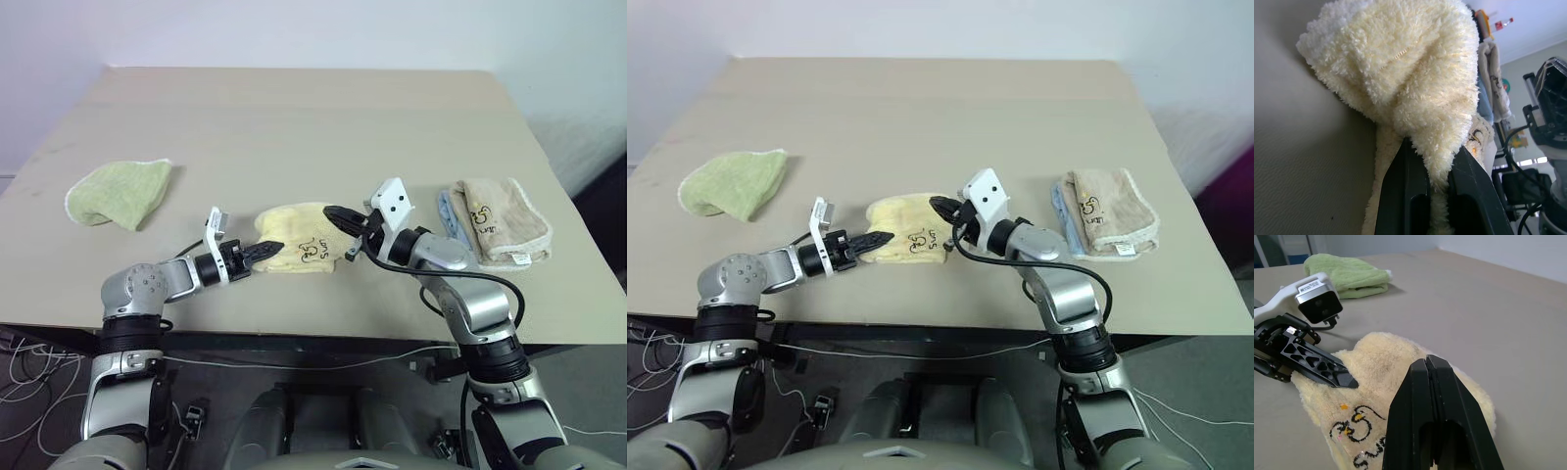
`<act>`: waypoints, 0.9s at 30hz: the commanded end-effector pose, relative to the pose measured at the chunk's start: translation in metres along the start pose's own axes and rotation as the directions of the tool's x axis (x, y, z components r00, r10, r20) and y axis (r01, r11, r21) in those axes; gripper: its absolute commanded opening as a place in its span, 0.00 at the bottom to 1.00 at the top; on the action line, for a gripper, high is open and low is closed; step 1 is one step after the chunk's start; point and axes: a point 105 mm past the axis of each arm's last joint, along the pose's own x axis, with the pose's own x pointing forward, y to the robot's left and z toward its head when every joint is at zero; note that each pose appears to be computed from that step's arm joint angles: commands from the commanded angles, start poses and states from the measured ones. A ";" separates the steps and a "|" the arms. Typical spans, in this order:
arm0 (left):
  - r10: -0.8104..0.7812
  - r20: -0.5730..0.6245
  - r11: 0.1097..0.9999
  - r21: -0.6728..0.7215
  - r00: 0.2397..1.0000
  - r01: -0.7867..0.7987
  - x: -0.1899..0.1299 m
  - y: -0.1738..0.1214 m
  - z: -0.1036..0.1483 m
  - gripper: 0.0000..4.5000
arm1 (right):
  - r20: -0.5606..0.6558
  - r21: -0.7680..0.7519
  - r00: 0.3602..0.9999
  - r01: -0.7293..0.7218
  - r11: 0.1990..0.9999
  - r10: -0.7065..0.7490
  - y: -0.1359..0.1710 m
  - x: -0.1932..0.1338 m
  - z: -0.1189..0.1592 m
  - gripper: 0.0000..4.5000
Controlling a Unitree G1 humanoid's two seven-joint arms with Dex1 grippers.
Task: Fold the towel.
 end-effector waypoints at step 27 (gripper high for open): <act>0.278 0.912 0.905 -0.143 0.302 -0.401 -0.203 0.019 0.198 0.00 | 0.041 -0.031 0.999 -0.017 0.999 0.018 0.001 -0.002 0.012 0.00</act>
